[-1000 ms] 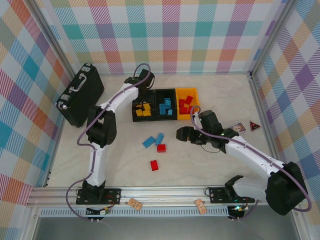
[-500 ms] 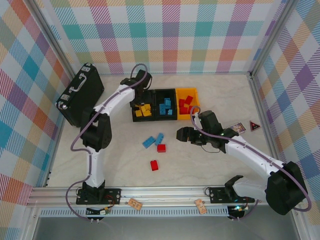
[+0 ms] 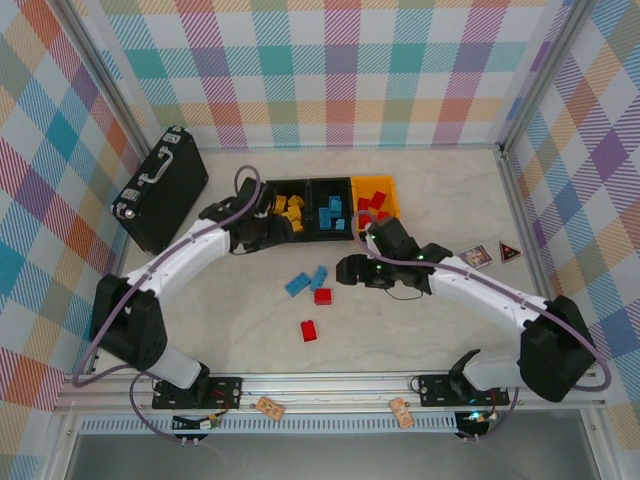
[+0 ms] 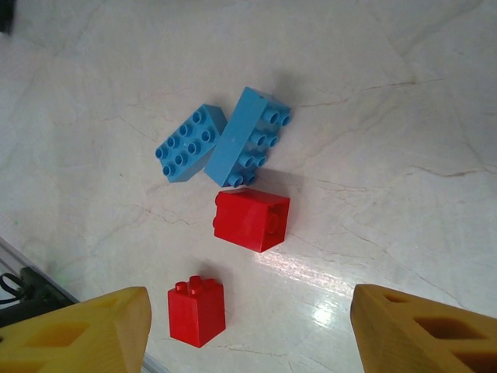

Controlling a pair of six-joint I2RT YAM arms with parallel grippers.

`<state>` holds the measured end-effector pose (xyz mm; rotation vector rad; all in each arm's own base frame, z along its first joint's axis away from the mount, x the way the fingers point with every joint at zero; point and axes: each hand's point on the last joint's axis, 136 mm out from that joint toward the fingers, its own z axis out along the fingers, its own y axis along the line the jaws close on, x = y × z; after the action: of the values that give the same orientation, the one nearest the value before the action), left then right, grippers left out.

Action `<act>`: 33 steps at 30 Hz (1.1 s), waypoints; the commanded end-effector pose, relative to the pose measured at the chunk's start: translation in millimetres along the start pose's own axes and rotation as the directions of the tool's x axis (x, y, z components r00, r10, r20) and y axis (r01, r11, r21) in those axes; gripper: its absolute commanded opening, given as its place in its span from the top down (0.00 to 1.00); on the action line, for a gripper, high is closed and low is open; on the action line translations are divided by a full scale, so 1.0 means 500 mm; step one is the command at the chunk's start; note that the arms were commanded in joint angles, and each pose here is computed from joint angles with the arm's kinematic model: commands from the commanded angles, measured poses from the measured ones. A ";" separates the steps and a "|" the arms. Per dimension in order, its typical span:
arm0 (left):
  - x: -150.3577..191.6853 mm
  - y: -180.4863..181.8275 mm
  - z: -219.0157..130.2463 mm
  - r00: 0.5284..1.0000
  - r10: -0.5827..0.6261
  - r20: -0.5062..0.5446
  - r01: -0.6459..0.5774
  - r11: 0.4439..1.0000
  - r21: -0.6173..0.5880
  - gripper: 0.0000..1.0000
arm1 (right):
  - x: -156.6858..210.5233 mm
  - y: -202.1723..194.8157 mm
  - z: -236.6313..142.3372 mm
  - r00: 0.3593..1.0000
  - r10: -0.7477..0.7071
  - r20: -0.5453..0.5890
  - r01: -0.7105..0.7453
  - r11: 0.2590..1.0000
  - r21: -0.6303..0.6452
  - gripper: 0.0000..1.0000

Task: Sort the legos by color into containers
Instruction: Pick up the lego from the center of the table.

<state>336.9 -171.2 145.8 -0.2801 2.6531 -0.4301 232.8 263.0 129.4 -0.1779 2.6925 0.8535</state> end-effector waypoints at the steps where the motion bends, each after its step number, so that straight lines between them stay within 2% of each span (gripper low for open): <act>1: 0.041 -0.003 -0.025 0.998 -0.056 -0.016 0.058 0.995 0.086 0.34 | 0.003 0.012 0.019 0.999 -0.035 -0.034 0.036 0.998 0.051 0.31; 11: 0.183 0.101 -0.030 0.982 -0.155 -0.111 0.159 0.987 0.037 0.33 | 0.032 0.034 0.109 0.988 -0.067 -0.140 0.085 0.987 0.133 0.30; 22: 0.233 0.140 -0.012 0.967 -0.212 -0.140 0.215 0.977 0.009 0.31 | 0.071 0.009 0.188 0.967 -0.037 -0.253 0.115 0.946 0.302 0.30; 25: 0.239 0.144 -0.007 0.964 -0.220 -0.148 0.222 0.975 0.001 0.31 | 0.071 -0.002 0.202 0.965 -0.034 -0.260 0.122 0.935 0.334 0.33; 33: 0.248 0.144 -0.002 0.958 -0.237 -0.162 0.241 0.971 0.002 0.31 | 0.068 -0.010 0.215 0.964 -0.038 -0.262 0.132 0.925 0.355 0.49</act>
<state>219.9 -134.9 75.9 -0.5556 2.7801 -0.5485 225.9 319.3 27.5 -0.3368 3.0020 0.3262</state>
